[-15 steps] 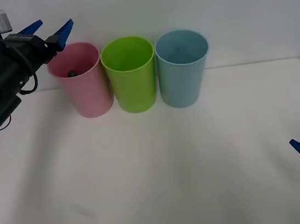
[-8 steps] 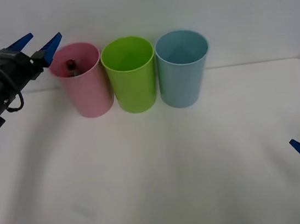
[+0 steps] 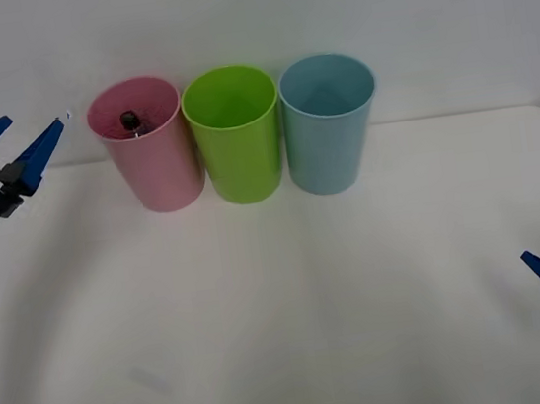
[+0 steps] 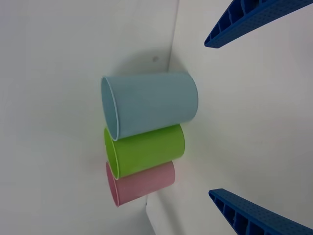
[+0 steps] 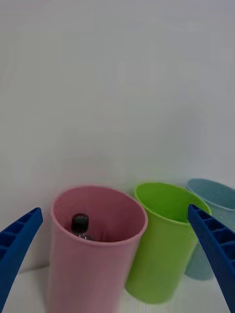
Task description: Grasp the object on the table and drop it into the matching bin: aluminum can to the light blue bin, PET bottle to the pink bin.
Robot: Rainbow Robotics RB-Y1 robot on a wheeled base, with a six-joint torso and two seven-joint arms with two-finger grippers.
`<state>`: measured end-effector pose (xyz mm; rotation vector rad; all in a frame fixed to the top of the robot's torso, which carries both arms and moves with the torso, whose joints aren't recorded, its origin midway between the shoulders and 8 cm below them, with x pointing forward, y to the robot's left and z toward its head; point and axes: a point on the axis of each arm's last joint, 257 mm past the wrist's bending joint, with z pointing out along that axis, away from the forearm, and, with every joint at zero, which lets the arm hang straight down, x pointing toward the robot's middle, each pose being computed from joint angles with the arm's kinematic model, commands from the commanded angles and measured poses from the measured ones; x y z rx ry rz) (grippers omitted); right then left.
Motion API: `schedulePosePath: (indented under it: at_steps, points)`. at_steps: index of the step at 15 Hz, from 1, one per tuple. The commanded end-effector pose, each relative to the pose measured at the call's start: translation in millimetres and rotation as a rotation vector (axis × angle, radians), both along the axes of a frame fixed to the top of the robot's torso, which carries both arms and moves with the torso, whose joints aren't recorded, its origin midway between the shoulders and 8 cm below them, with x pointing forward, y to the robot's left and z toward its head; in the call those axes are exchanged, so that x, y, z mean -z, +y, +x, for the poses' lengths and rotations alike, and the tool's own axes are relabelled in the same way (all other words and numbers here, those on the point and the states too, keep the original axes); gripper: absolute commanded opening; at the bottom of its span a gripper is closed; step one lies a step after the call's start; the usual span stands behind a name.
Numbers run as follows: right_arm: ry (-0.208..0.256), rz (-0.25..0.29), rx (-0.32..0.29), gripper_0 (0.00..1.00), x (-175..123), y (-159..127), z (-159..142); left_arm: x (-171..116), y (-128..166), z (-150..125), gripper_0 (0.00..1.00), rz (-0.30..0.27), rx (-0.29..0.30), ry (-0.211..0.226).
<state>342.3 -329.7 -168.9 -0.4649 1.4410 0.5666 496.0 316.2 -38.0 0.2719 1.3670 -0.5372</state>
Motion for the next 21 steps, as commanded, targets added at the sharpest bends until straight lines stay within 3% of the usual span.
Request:
schedulePosePath:
  at_steps: [1,10,15,21]
  points:
    - [0.000,0.000,0.000,1.00,0,0,0,16,17,-28,1.00,0.036,0.002,0.026]
    - [0.000,0.000,0.000,1.00,0,0,0,68,58,-111,1.00,0.224,0.054,0.109]
    - [0.000,0.000,0.000,1.00,0,0,0,100,80,-144,1.00,0.362,0.040,0.132]
    - [0.000,0.000,0.000,1.00,0,0,0,116,93,-167,1.00,0.383,0.070,0.141]
